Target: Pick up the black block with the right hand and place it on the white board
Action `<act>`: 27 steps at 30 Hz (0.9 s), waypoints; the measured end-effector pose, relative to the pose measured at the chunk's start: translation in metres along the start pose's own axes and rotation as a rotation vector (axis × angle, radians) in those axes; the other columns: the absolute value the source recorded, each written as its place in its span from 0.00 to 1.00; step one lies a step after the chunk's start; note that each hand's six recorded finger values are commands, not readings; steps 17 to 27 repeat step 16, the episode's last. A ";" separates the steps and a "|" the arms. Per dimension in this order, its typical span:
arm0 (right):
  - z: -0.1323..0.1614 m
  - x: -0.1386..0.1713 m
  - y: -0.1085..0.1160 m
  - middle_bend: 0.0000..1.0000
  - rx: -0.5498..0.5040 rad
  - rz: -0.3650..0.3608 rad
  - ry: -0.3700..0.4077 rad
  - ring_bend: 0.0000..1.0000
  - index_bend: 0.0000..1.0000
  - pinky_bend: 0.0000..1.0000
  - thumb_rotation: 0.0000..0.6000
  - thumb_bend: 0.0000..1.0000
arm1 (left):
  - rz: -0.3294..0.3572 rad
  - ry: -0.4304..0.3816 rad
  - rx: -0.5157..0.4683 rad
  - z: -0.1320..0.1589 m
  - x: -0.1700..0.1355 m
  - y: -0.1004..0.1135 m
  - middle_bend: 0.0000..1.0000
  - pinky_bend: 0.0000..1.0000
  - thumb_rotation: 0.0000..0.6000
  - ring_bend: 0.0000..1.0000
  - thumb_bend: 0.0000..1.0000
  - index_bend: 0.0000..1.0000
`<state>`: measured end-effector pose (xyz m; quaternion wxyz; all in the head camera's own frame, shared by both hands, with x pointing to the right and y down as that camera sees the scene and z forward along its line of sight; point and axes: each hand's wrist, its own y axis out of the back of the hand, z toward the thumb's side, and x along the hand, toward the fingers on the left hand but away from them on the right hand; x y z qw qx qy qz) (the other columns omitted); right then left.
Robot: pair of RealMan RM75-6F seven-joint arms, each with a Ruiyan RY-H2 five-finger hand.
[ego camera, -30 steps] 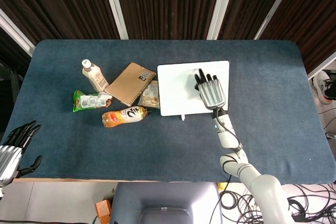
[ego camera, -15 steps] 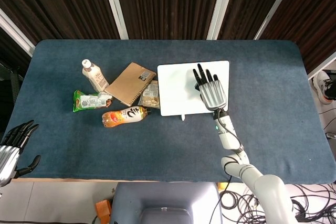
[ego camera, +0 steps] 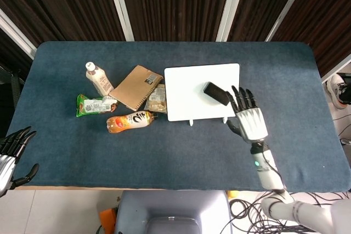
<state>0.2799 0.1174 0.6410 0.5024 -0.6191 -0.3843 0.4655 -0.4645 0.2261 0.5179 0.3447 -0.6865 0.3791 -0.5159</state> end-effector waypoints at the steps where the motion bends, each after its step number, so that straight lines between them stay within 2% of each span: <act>1: -0.014 0.019 0.009 0.00 0.003 0.011 -0.022 0.00 0.00 0.02 1.00 0.19 | -0.002 0.001 0.006 0.000 0.000 0.000 0.00 0.10 1.00 0.00 0.38 0.00; 5: -0.072 0.113 0.039 0.00 0.048 0.103 -0.148 0.00 0.00 0.00 1.00 0.19 | -0.021 0.002 0.028 0.001 0.001 -0.004 0.00 0.09 1.00 0.00 0.38 0.00; 8: -0.091 0.153 0.051 0.00 0.030 0.124 -0.216 0.00 0.00 0.00 1.00 0.19 | -0.025 -0.001 0.039 0.003 0.002 -0.006 0.00 0.09 1.00 0.00 0.38 0.00; 16: -0.108 0.166 0.057 0.00 0.025 0.187 -0.246 0.00 0.00 0.00 1.00 0.19 | -0.016 -0.020 0.065 0.011 -0.002 -0.007 0.00 0.09 1.00 0.00 0.38 0.00; 27: -0.108 0.166 0.057 0.00 0.025 0.187 -0.246 0.00 0.00 0.00 1.00 0.19 | -0.016 -0.020 0.065 0.011 -0.002 -0.007 0.00 0.09 1.00 0.00 0.38 0.00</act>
